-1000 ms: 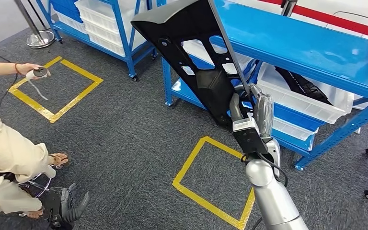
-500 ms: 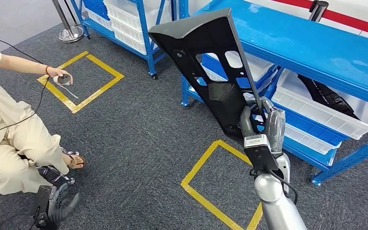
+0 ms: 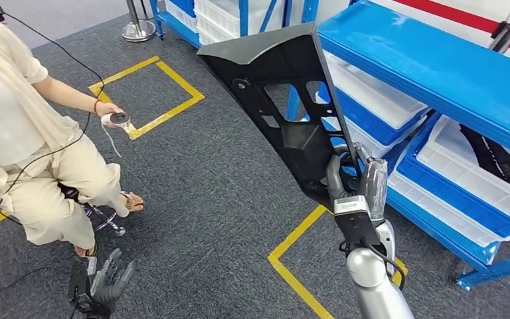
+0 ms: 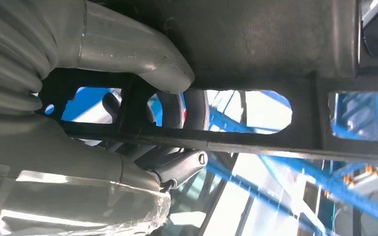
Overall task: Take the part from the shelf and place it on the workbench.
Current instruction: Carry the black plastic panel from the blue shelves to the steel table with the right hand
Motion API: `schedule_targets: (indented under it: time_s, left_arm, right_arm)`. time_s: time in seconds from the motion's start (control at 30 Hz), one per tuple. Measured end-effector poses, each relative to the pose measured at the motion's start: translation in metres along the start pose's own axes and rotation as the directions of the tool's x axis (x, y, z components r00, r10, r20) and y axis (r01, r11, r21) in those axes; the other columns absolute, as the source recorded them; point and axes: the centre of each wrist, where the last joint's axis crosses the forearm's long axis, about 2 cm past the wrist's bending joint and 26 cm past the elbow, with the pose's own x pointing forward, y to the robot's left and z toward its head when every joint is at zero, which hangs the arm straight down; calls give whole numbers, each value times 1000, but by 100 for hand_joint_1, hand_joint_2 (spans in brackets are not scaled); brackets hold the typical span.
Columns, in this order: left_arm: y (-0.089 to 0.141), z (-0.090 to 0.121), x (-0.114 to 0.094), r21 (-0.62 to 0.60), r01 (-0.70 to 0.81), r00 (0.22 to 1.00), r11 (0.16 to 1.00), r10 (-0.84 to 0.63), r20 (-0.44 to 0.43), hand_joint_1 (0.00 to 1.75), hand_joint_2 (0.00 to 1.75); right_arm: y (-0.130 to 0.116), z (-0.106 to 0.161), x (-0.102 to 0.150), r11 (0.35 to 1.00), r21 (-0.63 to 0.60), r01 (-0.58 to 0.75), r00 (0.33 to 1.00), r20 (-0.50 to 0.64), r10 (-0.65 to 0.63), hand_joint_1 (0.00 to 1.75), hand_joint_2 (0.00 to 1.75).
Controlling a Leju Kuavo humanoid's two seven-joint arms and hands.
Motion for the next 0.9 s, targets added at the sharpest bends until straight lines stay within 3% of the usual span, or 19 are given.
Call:
schedule_targets:
  time_s: [0.2,0.6,0.9]
  left_arm:
    - [-21,16,-18,55,-121,993,991,122,-1,0,175]
    - [-8,44,-39,175,-41,996,984,54,-66,0,175]
    - [-7,45,-40,180,-21,997,983,34,-70,0,175]
  right_arm:
    - [-1,-3,-4,1000,3,23,1000,-1,-23,175,175]
    - [-3,-2,-7,999,-18,40,999,-11,-40,175,175]
    - [-5,0,-8,999,-21,32,999,-9,-33,175,175]
